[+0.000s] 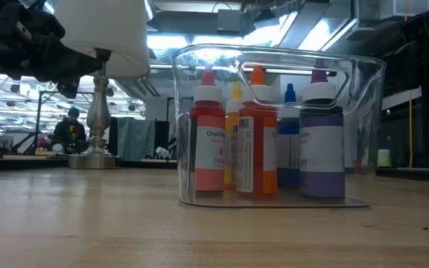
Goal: Pick & Place food coloring
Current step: Return to Home Position
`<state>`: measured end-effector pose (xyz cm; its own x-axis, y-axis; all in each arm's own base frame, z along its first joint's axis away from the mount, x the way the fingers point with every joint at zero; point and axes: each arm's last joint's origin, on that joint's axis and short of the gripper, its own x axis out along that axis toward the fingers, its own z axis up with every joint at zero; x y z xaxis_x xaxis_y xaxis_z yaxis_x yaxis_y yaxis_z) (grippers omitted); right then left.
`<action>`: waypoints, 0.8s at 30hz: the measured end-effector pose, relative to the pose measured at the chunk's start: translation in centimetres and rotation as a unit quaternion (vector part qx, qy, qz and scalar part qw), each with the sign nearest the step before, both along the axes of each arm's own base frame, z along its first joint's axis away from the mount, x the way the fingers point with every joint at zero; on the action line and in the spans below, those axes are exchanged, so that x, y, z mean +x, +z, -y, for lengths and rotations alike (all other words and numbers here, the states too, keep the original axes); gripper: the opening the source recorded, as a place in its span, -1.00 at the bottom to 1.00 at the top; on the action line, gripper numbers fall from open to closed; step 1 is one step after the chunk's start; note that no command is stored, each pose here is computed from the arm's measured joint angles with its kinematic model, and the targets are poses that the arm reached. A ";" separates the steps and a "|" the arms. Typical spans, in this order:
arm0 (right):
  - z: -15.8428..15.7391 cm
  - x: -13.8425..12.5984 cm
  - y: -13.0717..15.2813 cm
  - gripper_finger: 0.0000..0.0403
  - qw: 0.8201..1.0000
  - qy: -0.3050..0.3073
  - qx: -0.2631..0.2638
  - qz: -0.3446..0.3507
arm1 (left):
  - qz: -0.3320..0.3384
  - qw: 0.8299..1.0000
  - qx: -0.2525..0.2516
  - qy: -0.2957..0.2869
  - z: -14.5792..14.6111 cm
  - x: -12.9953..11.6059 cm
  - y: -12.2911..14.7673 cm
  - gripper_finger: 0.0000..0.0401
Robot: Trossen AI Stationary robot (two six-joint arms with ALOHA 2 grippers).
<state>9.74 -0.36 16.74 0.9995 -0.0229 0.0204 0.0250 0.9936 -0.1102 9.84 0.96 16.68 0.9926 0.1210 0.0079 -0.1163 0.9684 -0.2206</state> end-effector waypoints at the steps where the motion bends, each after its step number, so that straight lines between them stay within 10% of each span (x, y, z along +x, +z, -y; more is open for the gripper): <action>1: 0.0 0.0 0.0 -0.92 1.000 0.000 0.000 0.000 | 0.000 1.000 0.000 0.000 0.0 0.0 0.0 -0.95; 24: 0.0 0.0 0.0 -0.92 1.000 0.000 0.000 0.000 | 0.000 1.000 0.000 0.000 0.0 0.0 0.0 -0.97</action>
